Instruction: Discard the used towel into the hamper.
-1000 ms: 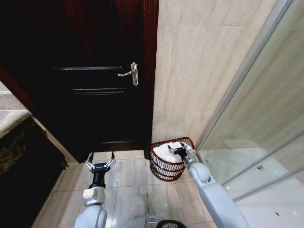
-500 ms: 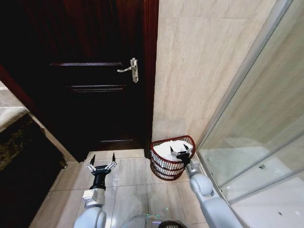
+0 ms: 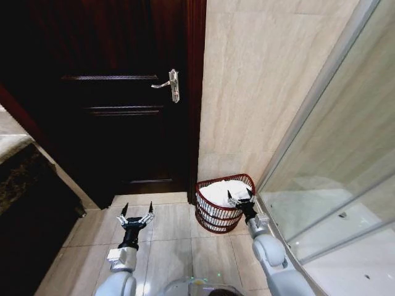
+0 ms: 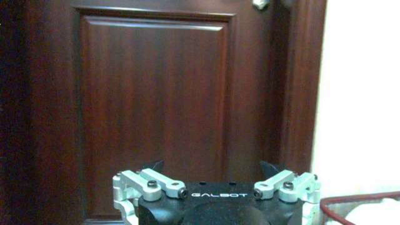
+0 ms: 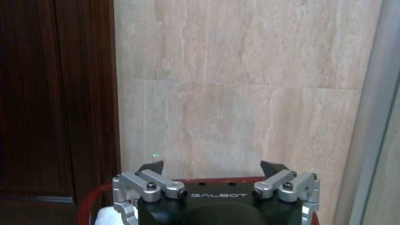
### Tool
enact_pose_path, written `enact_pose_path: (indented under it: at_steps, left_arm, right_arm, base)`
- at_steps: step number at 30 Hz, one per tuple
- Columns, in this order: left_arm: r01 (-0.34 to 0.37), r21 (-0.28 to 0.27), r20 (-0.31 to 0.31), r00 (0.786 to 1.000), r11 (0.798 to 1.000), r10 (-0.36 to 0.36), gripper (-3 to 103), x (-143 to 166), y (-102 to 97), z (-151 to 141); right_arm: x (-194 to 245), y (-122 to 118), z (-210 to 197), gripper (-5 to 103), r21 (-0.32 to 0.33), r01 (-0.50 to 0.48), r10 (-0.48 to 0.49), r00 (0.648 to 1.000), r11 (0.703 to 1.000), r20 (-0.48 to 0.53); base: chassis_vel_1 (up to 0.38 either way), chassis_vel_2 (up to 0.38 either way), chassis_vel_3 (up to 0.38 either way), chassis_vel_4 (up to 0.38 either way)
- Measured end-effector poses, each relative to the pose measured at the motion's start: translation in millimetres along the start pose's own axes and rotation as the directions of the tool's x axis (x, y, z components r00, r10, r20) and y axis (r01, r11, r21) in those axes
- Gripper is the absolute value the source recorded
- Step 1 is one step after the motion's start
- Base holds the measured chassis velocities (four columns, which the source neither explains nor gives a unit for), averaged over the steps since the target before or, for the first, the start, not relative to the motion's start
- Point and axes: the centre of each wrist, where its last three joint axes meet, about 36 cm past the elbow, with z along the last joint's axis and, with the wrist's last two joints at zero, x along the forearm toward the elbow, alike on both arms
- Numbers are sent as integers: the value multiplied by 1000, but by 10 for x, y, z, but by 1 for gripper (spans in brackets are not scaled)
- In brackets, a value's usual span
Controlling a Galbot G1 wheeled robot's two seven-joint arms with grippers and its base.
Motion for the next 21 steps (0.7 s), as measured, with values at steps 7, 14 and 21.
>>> enact_pose_path:
  at_steps: [7,14,21]
  left_arm:
    - [17,4,-8,1000,1000,-17,100,-34,82,23]
    - [18,3,-6,1000,1000,-18,100,-72,47,15]
    - [19,-11,-3,1000,1000,-19,100,-67,53,15]
  right_arm:
    - [229,52,-13,100,-35,-26,27,999,999,30]
    - [276,70,36,100,-29,-24,25,999,999,29]
    - [285,109,67,100,-32,-11,11,1000,999,19]
  base:
    - [0,0,0,0]
    - [0,0,0,0]
    - [-17,24,25,-19]
